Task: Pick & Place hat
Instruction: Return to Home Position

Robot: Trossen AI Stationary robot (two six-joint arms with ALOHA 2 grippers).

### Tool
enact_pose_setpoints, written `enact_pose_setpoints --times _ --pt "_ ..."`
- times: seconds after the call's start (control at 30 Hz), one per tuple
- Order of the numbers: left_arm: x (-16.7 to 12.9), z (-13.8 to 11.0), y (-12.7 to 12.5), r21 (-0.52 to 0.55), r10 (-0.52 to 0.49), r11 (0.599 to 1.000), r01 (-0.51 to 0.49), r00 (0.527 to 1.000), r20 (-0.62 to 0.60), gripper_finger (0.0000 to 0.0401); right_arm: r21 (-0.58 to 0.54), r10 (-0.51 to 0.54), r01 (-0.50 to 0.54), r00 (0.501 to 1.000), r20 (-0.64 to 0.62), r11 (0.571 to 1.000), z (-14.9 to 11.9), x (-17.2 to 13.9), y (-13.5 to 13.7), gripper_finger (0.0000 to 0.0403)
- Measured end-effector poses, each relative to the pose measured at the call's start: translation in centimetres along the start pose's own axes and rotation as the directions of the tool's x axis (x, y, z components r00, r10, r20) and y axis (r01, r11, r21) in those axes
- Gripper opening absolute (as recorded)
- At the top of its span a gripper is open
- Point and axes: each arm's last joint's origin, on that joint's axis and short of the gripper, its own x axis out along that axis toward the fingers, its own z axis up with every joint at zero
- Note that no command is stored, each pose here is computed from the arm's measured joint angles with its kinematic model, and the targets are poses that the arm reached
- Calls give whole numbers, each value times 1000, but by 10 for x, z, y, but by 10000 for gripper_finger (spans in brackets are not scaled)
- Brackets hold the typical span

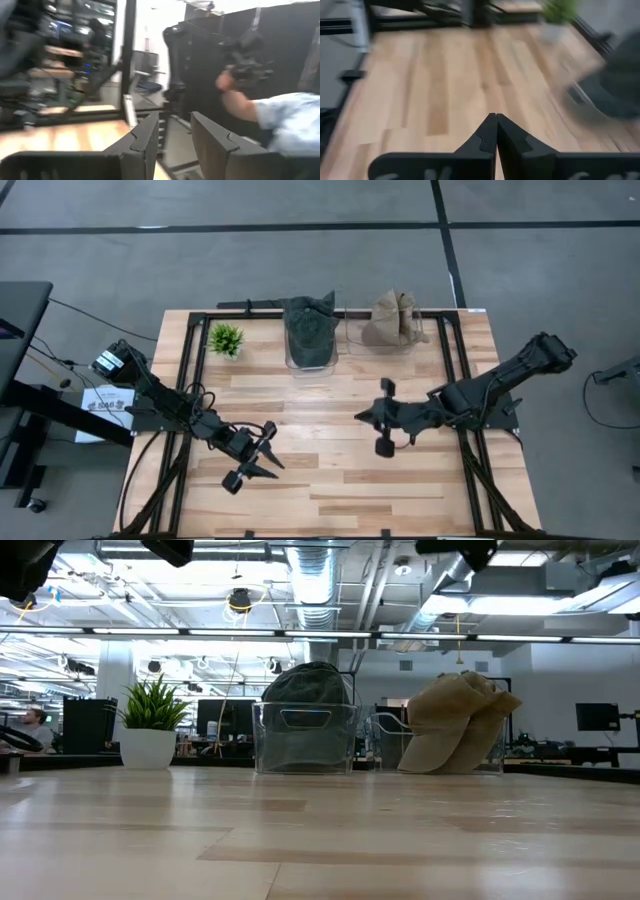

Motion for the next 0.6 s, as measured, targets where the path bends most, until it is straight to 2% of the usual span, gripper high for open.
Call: enact_pose_setpoints --times 0.13,0.27,0.37,0.47,0.6 --pt "0 -4 4 61 116 992 -114 993 -31 111 -112 106 -95 990 89 989 -1 2 9 0" --pt "-2 -10 9 116 286 954 -276 955 -82 111 -234 183 -167 982 51 958 -13 2 10 0" --pt "-3 -12 12 134 374 923 -360 923 -95 111 -221 190 -174 980 52 960 -22 -5 3 0" --pt "-3 -14 12 142 380 921 -363 918 -112 111 -182 193 -176 978 77 967 -34 -17 -7 0" --pt "-3 -14 12 143 375 923 -358 920 -116 111 -140 222 -197 956 192 970 -49 -40 -21 0"
